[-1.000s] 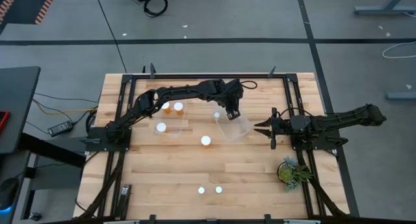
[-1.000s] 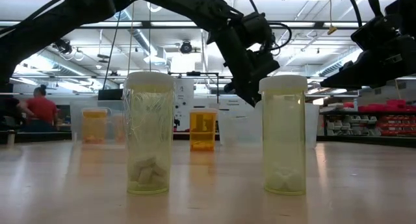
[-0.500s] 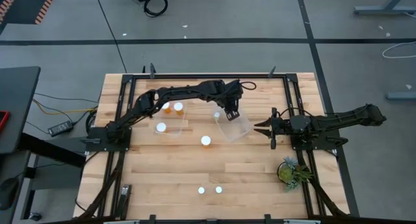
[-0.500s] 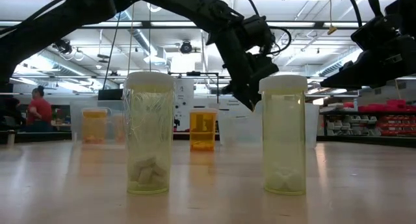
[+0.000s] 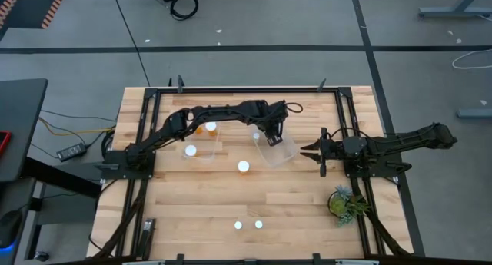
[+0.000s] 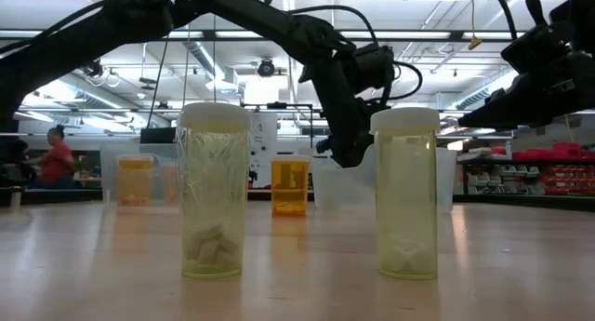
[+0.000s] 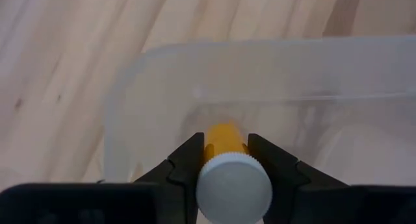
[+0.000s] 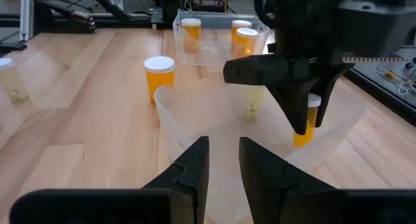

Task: Pick and place medicine bottles into bin by pill shape (circle, oval)
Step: Put the small orange pill bottle into the right transparent bin, then put the small yellow pill bottle into the right transparent bin

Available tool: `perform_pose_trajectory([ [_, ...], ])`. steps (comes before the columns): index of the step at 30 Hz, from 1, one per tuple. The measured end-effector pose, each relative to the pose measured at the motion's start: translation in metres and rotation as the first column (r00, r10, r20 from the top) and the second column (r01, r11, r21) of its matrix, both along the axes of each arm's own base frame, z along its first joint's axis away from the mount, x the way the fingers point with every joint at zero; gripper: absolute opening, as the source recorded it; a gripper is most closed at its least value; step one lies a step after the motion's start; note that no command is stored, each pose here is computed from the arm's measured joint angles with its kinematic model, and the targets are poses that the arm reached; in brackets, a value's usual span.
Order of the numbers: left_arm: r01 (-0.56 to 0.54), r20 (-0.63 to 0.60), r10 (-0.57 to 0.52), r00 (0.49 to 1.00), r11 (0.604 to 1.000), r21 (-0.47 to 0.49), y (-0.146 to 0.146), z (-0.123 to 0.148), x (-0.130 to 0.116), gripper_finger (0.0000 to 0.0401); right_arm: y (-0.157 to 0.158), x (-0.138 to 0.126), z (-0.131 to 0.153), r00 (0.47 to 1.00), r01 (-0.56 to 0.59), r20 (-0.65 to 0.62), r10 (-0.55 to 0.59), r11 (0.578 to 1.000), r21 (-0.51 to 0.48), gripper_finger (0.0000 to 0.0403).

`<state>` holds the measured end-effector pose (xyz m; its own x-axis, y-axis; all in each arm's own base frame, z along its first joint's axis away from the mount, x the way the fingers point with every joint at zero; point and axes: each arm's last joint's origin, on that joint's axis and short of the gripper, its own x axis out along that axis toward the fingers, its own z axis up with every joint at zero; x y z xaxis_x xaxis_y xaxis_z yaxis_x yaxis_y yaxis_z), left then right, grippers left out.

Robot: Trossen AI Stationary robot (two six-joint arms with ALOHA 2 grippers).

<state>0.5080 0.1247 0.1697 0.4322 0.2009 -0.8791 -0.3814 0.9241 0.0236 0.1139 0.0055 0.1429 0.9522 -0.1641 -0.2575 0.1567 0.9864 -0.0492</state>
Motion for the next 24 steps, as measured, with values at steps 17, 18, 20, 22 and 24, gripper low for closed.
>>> perform_pose_trajectory([
  [17,0.024,-0.012,-0.024,1.000,1.000,0.007,-0.001,-0.002,0.000,0.0194,0.000,0.000,0.000,1.000,0.000,-0.002,0.000,1.000,0.000,0.0092],
  [18,0.029,-0.014,-0.029,0.999,1.000,0.010,-0.001,-0.002,0.000,0.0201,0.000,0.000,0.000,1.000,0.000,-0.002,0.000,1.000,0.000,0.0092],
  [20,0.038,-0.019,-0.037,0.999,0.999,0.012,-0.001,0.002,0.000,0.0213,0.000,0.000,0.000,1.000,0.000,-0.002,0.000,1.000,0.000,0.0092],
  [22,0.050,-0.006,-0.050,0.999,0.998,0.023,0.000,0.009,0.001,0.0220,0.000,0.000,0.000,1.000,0.000,-0.002,0.000,1.000,0.000,0.0092],
  [24,0.059,-0.015,-0.059,0.998,0.998,0.024,-0.002,0.019,0.000,0.0223,0.000,0.000,0.000,1.000,0.000,-0.002,0.000,1.000,0.000,0.0092],
])
